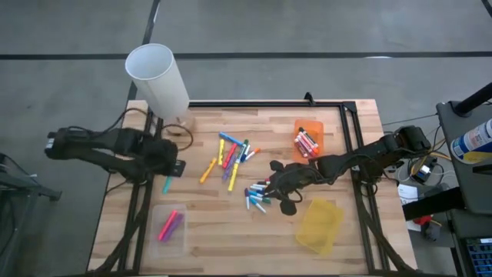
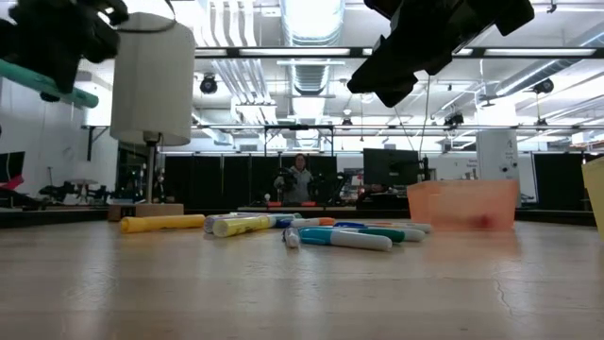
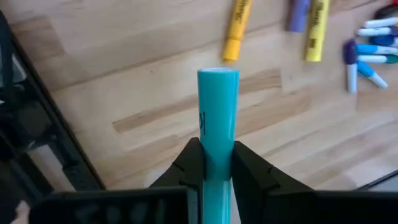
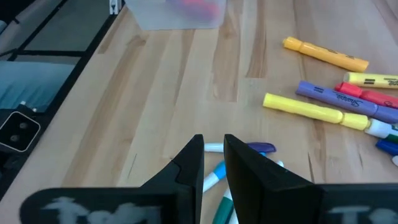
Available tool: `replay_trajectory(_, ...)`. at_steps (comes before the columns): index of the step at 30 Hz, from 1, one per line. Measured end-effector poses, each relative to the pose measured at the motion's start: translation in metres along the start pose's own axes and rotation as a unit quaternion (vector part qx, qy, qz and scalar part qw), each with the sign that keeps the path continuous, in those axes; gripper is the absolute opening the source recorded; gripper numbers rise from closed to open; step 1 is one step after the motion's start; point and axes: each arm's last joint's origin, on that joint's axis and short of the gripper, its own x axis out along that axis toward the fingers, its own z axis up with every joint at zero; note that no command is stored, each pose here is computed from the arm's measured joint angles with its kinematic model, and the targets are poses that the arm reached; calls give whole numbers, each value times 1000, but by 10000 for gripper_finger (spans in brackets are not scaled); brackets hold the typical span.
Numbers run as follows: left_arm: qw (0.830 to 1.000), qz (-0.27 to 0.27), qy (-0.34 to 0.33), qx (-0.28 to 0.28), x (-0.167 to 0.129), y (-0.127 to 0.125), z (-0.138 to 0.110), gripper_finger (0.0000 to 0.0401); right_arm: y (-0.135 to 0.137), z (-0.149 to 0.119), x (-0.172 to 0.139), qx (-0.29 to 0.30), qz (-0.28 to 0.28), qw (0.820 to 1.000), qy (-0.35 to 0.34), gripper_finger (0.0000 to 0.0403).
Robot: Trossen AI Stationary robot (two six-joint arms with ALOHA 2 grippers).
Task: Pick & Place Markers
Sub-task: Put the blue marker pen into the transparent bin
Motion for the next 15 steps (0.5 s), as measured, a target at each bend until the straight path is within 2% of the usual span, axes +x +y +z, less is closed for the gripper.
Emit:
replay_trajectory(6, 1000, -12, 4, 19, 8, -15, -30, 52, 0, 0, 0, 4, 0, 1000, 0, 57)
replay_trajectory(15, 998, 46, 41, 27, 38, -30, -92, 53, 0, 0, 0, 7, 0, 1000, 0, 57)
